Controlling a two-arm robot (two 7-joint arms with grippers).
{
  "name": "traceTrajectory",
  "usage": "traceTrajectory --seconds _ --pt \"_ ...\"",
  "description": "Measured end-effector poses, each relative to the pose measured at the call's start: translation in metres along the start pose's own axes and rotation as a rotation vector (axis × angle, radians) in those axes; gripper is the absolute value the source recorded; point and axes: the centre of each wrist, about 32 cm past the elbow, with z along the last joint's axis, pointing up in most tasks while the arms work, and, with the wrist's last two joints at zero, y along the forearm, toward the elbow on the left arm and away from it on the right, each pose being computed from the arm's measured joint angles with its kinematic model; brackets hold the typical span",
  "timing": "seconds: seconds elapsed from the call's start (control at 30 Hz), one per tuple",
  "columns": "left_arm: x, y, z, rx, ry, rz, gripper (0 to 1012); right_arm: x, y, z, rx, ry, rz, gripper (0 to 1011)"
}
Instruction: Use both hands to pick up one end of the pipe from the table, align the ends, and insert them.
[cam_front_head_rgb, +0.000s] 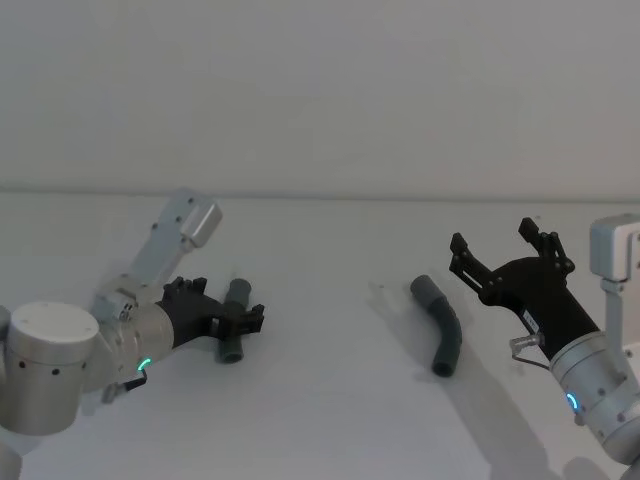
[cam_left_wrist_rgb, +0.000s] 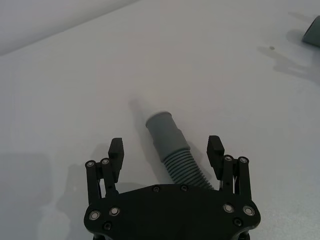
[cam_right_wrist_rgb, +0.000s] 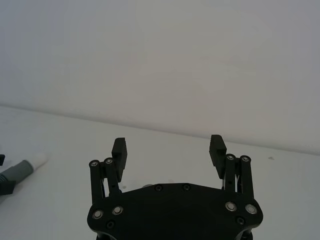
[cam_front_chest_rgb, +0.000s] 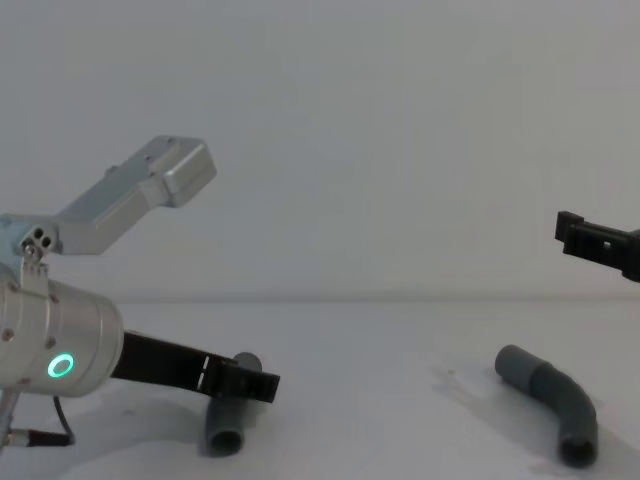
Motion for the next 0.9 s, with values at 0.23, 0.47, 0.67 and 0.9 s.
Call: traceTrajectory --seconds 0.23,0.47,0.67,0.9 --pt "0.0004 -0.0053 -0.0005 0.009 0.002 -0.009 1000 0.0 0.0 0.0 0.0 0.0 0.0 1004" --pt "0.0014 -0.0094 -0.0006 0.019 -0.003 -0.011 953 0.0 0.0 0.0 0.0 0.0 0.0 1004" --pt "0.0015 -0.0111 -0.0006 0.023 -0.005 -0.013 796 0.0 0.0 0.0 0.0 0.0 0.0 1004" --pt "0.0017 -0.0123 -0.0003 0.025 -0.006 -0.015 628 0.0 0.0 0.0 0.0 0.0 0.0 1005"
